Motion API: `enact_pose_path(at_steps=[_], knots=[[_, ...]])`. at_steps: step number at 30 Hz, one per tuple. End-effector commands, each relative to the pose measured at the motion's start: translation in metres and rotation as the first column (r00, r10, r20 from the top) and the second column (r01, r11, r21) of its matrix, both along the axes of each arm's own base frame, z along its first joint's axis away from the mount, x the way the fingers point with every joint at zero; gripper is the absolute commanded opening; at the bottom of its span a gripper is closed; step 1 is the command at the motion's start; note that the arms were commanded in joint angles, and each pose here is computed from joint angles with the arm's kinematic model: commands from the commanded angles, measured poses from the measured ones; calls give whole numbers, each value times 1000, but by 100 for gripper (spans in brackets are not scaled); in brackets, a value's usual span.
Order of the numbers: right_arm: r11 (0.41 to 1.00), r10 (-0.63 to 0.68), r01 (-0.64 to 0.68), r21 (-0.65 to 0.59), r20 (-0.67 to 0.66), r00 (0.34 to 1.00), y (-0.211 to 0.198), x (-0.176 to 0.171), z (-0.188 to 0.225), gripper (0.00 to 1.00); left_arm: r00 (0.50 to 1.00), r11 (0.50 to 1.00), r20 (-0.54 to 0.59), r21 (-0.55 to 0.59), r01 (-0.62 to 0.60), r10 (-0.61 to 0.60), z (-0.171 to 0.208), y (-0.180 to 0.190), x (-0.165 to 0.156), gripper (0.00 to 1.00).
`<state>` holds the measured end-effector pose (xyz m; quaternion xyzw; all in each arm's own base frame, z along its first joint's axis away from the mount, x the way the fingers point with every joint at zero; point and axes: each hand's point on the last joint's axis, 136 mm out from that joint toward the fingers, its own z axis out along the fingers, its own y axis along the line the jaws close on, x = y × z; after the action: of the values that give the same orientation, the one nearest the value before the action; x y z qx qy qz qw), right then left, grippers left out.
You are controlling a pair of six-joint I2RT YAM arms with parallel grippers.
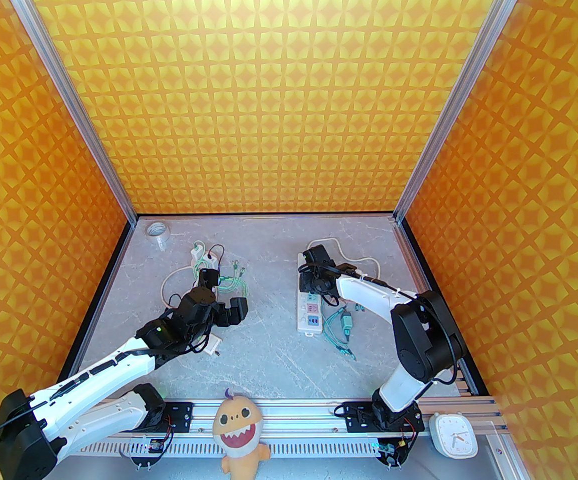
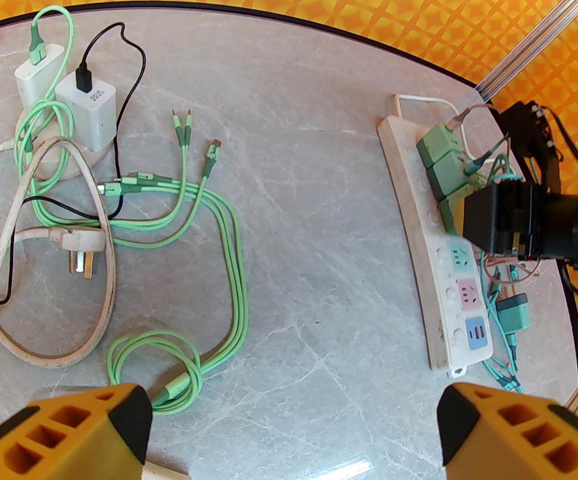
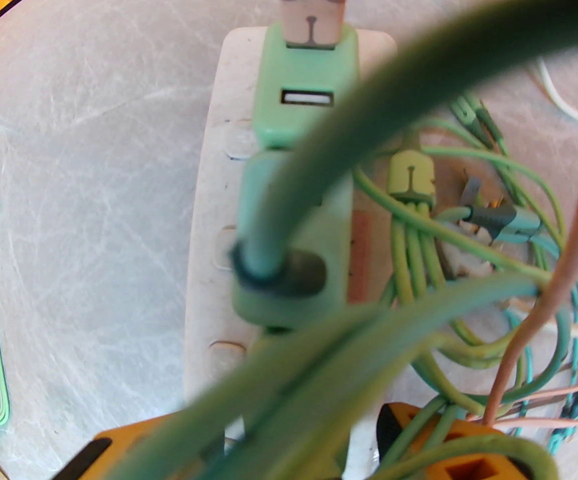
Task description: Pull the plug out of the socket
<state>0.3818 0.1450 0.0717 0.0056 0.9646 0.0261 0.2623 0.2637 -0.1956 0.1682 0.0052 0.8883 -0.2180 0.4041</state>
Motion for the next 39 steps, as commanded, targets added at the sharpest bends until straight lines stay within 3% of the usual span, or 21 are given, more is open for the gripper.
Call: enact_pose_path(at_steps=[1,8,12,15,23,30,39], knots=[[999,20,-18,-34,49,999,-1,19,7,53,1000,1000,-27,5,4,-4,-7,0,-2,99],[994,109,-109,16,25,994,18,22,0,31,1000,1000,-24,-25,-1,0,-8,-3,-1,99],[983,167,-169,69,28,986,39,16,3,29,999,996,-25,-89,20,-22,-9,-14,0,100],[974,211,-213,77,44,977,57,11,11,30,998,987,-31,-156,43,-48,-13,-27,1,95],[946,284,-290,148,57,957,101,-9,24,31,990,958,-114,-281,54,-89,-39,-67,18,80],[948,271,-277,158,56,961,100,-13,24,30,984,952,-146,-301,53,-101,-59,-95,44,66],[949,266,-272,159,53,962,99,-14,22,30,964,919,-206,-386,76,-166,-94,-132,65,38]])
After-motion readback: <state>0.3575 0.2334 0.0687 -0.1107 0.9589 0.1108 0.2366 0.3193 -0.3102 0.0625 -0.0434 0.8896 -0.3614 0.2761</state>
